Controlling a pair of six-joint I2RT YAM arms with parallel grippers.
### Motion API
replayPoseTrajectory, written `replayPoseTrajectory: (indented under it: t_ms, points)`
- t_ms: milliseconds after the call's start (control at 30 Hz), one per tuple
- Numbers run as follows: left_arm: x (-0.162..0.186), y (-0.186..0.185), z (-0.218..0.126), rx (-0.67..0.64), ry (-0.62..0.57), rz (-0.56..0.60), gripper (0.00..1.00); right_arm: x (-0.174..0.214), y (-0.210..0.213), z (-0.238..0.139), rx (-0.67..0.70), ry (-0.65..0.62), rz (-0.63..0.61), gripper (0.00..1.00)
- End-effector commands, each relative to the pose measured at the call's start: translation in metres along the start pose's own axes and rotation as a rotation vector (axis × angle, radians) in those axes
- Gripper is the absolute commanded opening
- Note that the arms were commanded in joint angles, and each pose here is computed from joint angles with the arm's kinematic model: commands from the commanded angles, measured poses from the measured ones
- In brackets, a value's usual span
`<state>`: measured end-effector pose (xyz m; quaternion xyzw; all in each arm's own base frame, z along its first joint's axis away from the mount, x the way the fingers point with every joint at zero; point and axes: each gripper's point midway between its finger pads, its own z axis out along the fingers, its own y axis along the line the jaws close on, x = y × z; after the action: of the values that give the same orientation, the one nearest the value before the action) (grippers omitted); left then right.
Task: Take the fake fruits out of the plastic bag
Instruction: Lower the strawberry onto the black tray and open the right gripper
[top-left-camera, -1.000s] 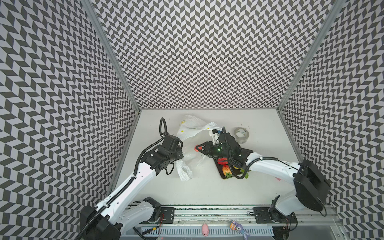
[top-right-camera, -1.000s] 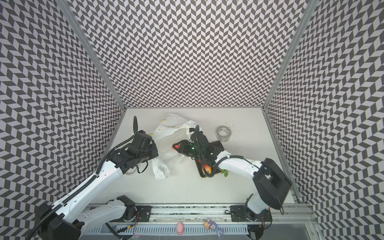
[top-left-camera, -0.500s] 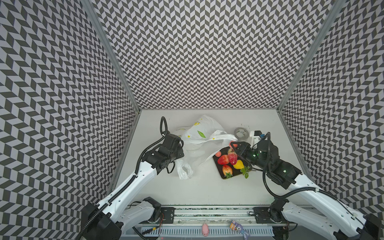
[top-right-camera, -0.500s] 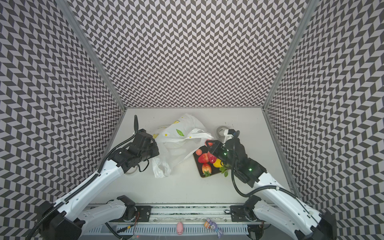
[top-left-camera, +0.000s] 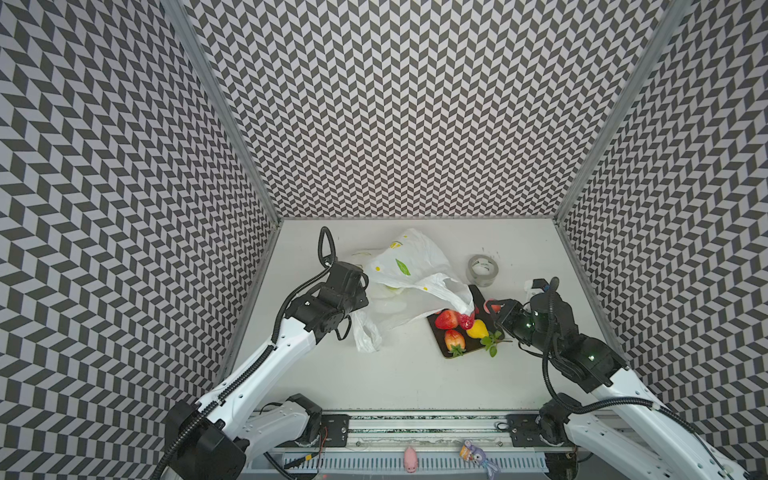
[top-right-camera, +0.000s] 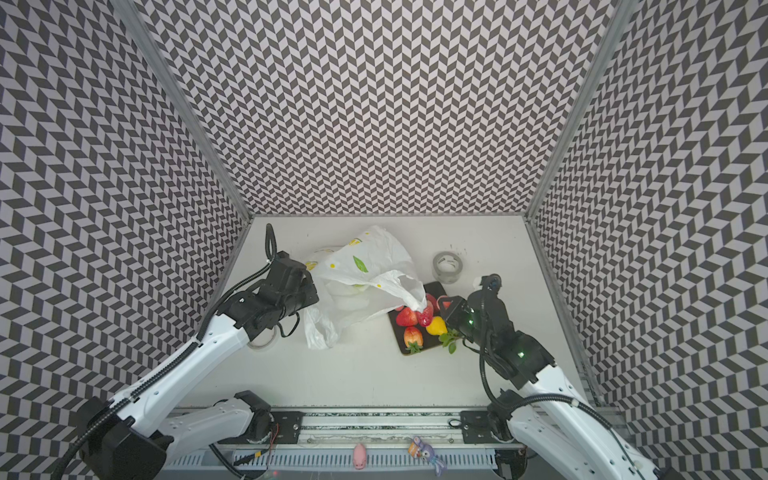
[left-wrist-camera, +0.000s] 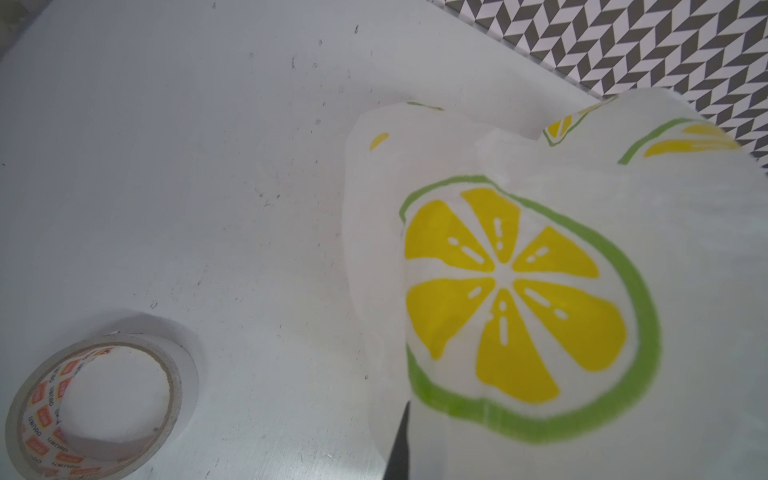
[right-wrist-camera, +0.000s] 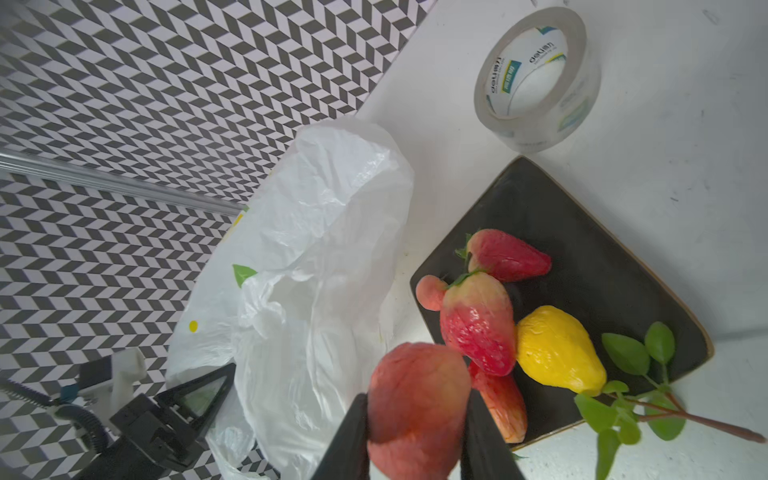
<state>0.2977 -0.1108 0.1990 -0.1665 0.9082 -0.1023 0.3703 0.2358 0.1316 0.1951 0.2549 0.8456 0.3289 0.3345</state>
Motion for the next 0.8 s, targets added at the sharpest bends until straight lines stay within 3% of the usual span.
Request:
replayPoseTrajectory:
  t_ms: [0,367,567,767]
  points:
    - [-0.019,-0.002,-0.006,-0.009,-0.065,-0.039,0.00,-0.002,-0.026,0.010,0.077,-0.017,-0.005,0.31]
    - [-0.018,-0.024,-0.002,0.064,-0.018,0.045,0.00,-0.043,-0.070,0.076,0.211,-0.024,-0.085,0.32]
    - [-0.021,-0.025,-0.005,0.060,-0.018,0.071,0.00,-0.026,-0.077,0.112,0.221,0.136,-0.124,0.35]
    - [-0.019,-0.022,-0.006,0.054,-0.018,0.067,0.00,-0.015,-0.086,0.119,0.205,0.158,-0.088,0.39]
